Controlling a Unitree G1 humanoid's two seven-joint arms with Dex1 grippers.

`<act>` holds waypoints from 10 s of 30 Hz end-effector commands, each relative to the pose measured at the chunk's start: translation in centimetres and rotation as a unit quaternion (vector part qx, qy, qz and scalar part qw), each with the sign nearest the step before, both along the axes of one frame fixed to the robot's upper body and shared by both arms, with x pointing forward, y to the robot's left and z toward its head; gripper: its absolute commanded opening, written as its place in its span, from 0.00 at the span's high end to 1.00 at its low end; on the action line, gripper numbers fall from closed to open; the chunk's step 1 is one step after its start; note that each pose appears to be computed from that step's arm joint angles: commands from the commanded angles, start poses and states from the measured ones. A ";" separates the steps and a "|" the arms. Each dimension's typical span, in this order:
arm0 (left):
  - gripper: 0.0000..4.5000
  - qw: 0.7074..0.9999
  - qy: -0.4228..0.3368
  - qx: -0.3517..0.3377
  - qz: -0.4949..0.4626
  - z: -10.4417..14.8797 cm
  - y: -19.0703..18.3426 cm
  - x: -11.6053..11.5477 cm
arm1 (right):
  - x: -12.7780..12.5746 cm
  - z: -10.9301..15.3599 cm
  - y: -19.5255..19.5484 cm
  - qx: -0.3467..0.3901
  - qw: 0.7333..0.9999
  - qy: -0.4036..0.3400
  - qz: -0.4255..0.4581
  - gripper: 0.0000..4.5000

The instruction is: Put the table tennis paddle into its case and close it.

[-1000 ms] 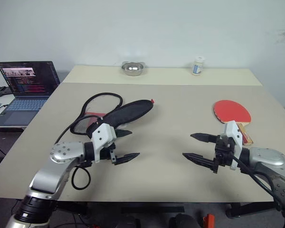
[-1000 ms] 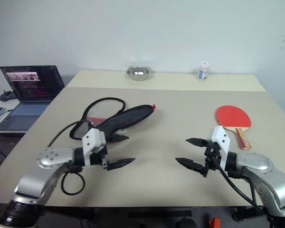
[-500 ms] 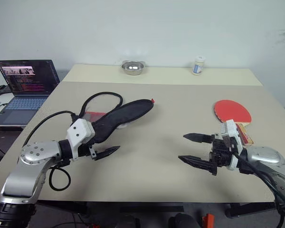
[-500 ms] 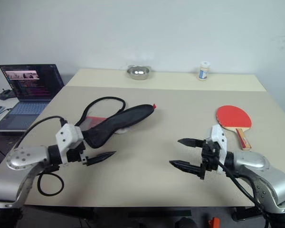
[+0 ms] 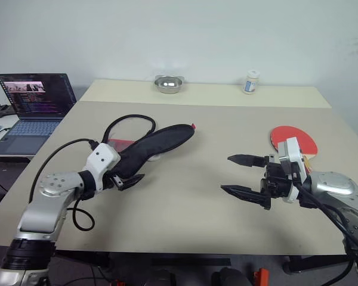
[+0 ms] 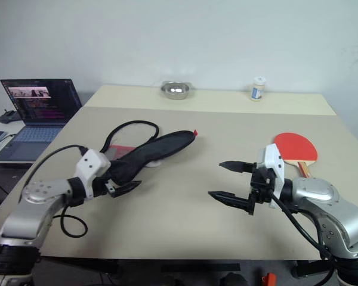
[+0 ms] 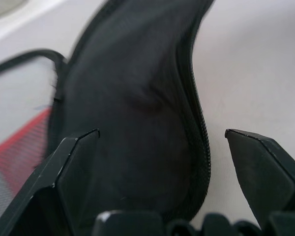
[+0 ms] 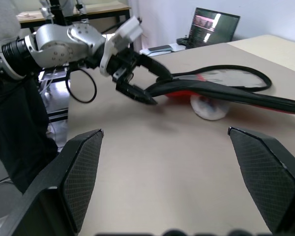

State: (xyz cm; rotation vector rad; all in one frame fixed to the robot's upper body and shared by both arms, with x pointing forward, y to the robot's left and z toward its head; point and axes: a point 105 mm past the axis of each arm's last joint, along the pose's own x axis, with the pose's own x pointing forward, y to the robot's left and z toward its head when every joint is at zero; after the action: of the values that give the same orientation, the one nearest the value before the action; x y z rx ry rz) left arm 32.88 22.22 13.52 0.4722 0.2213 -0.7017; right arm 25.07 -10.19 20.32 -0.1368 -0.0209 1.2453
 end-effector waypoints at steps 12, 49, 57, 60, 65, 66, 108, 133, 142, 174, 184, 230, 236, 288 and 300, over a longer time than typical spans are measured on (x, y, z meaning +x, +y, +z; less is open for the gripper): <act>0.14 1.000 -0.002 -0.004 -0.021 0.6 -0.9 0.8 | -1.6 4.8 0.0 -0.050 0.992 -0.106 0.042 0.00; 0.99 0.955 0.171 -0.195 -0.142 -0.7 -20.9 1.8 | -1.4 3.3 -3.2 -0.114 0.991 -0.072 0.009 0.00; 0.83 0.952 0.192 -0.193 -0.141 -1.8 -22.9 1.9 | -1.6 3.1 -3.4 -0.115 0.991 -0.072 -0.002 0.00; 0.60 0.951 0.189 -0.191 -0.152 -1.7 -23.3 1.5 | -1.6 3.1 -3.5 -0.115 0.991 -0.072 -0.004 0.00; 0.20 0.957 0.169 -0.178 -0.151 -1.0 -22.0 1.6 | -1.6 3.0 -3.7 -0.118 0.991 -0.070 -0.006 0.00; 0.12 0.958 0.168 -0.176 -0.153 -0.9 -21.5 1.4 | -1.6 3.0 -3.8 -0.119 0.991 -0.068 -0.008 0.00; 0.01 0.976 0.000 -0.075 -0.206 7.4 -3.9 -2.3 | 6.6 -6.2 3.2 0.117 0.896 0.343 -0.256 0.00; 0.01 0.975 0.000 -0.074 -0.209 7.3 -4.5 -1.6 | 8.1 -7.2 6.5 0.155 0.860 0.406 -0.268 0.00; 0.01 0.975 0.002 -0.073 -0.212 7.3 -4.6 -1.4 | 9.8 -6.2 7.4 0.211 0.837 0.426 -0.273 0.00; 0.00 0.972 0.004 -0.076 -0.221 6.3 -5.6 -1.2 | 11.3 -1.2 8.5 0.308 0.816 0.439 -0.218 0.99; 0.00 0.969 0.010 -0.078 -0.236 6.0 -6.5 -1.6 | 8.2 -3.1 -0.1 0.053 0.905 0.386 -0.173 0.99; 0.00 0.958 0.020 -0.067 -0.278 5.3 -7.9 -1.0 | 10.6 -3.3 -10.5 -0.053 0.925 0.192 -0.323 0.02; 0.00 0.956 0.018 -0.066 -0.286 5.4 -8.1 -0.6 | 9.7 -6.7 -10.6 -0.010 0.881 0.184 -0.435 0.02; 0.00 0.954 0.007 -0.074 -0.290 5.7 -8.7 -0.5 | 15.5 -7.6 -11.6 -0.005 0.782 0.089 -0.617 0.99; 0.00 0.954 0.003 -0.074 -0.292 5.8 -8.9 -0.4 | 14.9 -9.2 -11.2 0.013 0.779 0.153 -0.609 0.99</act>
State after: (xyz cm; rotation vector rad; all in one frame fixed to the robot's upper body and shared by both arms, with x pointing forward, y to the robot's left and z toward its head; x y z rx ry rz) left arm 32.50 13.68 17.95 0.3635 0.0832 -1.2827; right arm 39.81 -21.83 9.74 0.0831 0.3447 -0.0922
